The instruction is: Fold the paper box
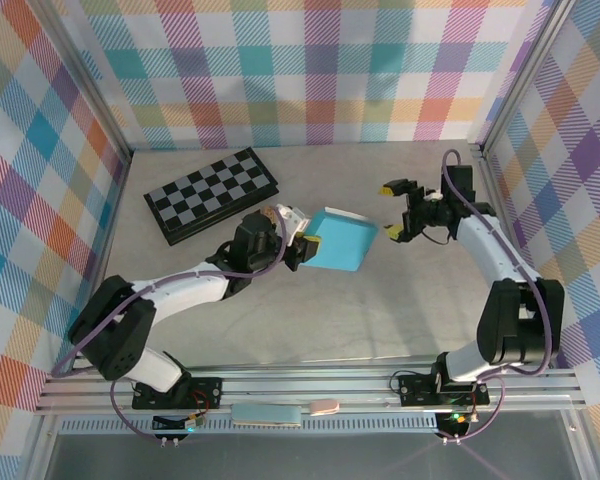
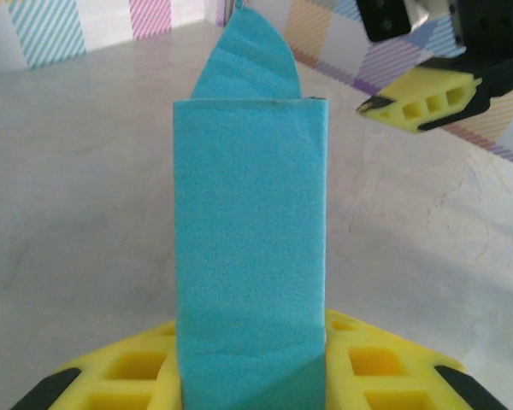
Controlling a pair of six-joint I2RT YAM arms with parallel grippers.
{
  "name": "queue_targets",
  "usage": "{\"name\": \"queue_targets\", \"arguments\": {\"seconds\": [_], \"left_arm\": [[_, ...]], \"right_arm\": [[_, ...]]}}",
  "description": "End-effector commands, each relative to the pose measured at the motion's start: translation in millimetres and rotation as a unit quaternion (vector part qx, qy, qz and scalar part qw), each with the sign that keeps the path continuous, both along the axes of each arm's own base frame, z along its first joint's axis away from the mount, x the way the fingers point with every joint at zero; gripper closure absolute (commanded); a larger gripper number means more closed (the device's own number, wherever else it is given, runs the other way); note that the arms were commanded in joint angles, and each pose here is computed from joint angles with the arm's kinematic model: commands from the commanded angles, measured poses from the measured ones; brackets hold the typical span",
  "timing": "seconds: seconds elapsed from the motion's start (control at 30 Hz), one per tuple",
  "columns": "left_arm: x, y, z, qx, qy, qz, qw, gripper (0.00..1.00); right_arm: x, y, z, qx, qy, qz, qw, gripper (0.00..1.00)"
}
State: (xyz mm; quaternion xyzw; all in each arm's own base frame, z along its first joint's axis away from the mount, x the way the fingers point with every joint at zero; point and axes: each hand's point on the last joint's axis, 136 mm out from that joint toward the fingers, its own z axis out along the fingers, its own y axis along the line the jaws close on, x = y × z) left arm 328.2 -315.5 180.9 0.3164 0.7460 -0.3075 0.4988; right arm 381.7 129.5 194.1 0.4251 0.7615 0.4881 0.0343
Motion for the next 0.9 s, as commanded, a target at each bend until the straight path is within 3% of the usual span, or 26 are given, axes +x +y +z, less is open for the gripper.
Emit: {"name": "queue_targets", "arguments": {"seconds": [0.0, 0.13, 0.3, 0.5, 0.63, 0.77, 0.87], "left_arm": [[14.0, 4.3, -19.8, 0.016, -0.028, 0.013, 0.999, 0.93], [17.3, 2.1, -28.6, 0.009, -0.034, 0.015, 0.999, 0.93], [21.1, -2.1, -41.8, 0.008, -0.033, 0.010, 0.999, 0.93], [20.8, -4.5, -50.5, 0.008, -0.022, 0.000, 1.000, 0.93], [23.0, -2.0, -56.5, 0.006, -0.010, 0.004, 1.000, 0.93], [24.5, -2.1, -62.5, 0.004, 0.000, 0.006, 1.000, 0.93], [25.1, -0.9, -67.6, 0.005, 0.006, 0.009, 1.000, 0.92]], "right_arm": [[20.4, 8.9, 7.5, 0.061, 0.025, -0.016, 0.998, 0.11], [14.5, 21.2, 1.4, 0.079, 0.071, -0.008, 0.994, 0.11], [-6.3, 12.7, -3.4, 0.037, 0.077, -0.027, 0.996, 0.11], [34.4, 29.9, 3.3, 0.047, 0.022, -0.007, 0.999, 0.11], [32.2, 45.9, -4.9, 0.048, 0.039, 0.014, 0.998, 0.16], [26.0, 62.9, -24.3, 0.059, 0.051, 0.018, 0.997, 0.30], [21.3, 66.6, -34.5, 0.051, 0.061, 0.019, 0.997, 0.34]]}}
